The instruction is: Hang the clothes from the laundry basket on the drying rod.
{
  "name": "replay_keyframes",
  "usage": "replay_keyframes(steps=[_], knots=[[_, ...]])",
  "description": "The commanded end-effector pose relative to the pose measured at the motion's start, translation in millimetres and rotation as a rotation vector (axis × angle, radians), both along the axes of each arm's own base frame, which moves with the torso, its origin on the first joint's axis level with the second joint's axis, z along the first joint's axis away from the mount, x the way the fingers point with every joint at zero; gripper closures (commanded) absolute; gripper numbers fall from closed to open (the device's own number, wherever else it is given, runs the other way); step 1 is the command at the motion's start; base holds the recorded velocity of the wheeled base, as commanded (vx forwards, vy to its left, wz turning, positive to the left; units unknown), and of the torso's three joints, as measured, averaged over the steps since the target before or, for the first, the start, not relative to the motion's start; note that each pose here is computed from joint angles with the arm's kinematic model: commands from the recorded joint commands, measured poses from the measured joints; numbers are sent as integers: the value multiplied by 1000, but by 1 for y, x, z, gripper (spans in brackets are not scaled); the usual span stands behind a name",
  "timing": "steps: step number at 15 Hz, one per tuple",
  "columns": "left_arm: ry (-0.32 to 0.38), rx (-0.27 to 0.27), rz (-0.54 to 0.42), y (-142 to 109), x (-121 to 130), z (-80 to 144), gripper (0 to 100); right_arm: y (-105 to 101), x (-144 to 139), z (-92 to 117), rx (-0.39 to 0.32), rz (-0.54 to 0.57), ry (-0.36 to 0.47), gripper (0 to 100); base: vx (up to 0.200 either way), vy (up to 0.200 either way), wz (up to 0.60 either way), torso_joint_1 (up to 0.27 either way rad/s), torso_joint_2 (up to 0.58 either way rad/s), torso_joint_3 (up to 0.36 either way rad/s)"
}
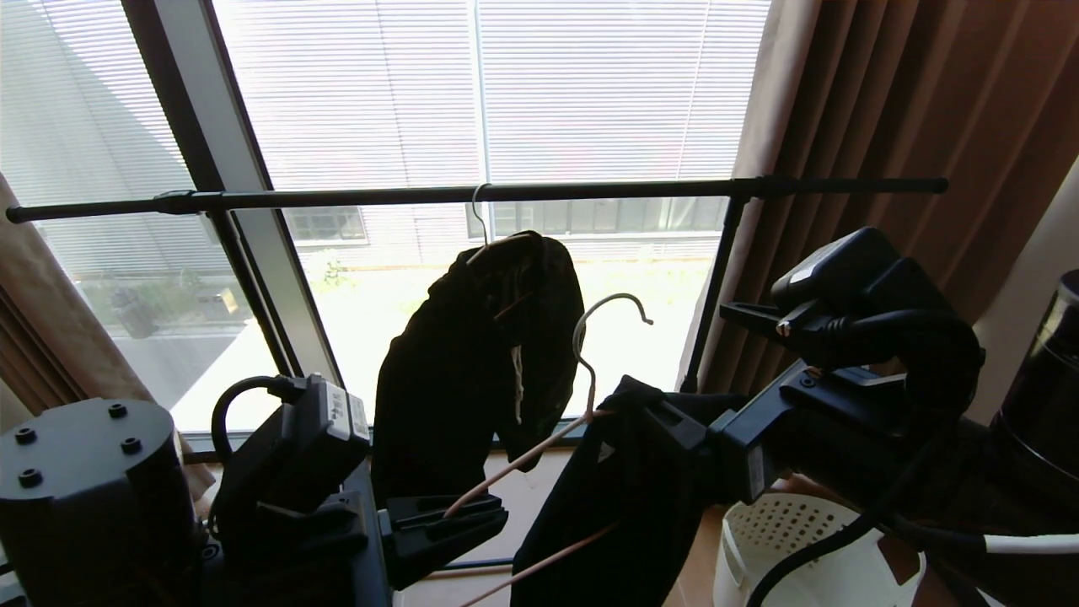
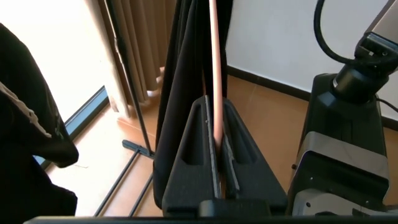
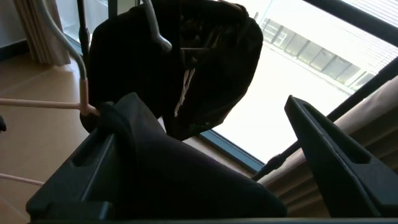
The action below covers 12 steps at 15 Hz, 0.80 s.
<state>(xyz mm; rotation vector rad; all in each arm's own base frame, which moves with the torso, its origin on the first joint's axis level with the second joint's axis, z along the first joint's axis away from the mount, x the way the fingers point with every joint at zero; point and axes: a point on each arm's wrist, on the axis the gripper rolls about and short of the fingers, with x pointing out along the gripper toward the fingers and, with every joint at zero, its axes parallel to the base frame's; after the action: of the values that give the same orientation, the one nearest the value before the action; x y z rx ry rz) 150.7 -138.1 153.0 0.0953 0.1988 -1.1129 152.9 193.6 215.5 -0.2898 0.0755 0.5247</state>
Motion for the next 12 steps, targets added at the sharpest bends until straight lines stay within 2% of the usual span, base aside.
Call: replay_keyframes(steps=[1,4,7,12], knots=[[0,-2,0,4,-4,-6,100,0,1,2,6,-4,-3,0,0,0,0,0,0,0],[-26,-23,-7,6,-8,-7,100,9,7,4,10,-4,-7,0,0,0,0,0,0,0],[-60,-56,-5,7,-6,-5,100,7,5,3,8,-1,-5,0,0,0,0,0,0,0],[-67,-58,41,8,7,-12,100,4,-6,7,14,24,-12,0,0,0,0,0,0,0]])
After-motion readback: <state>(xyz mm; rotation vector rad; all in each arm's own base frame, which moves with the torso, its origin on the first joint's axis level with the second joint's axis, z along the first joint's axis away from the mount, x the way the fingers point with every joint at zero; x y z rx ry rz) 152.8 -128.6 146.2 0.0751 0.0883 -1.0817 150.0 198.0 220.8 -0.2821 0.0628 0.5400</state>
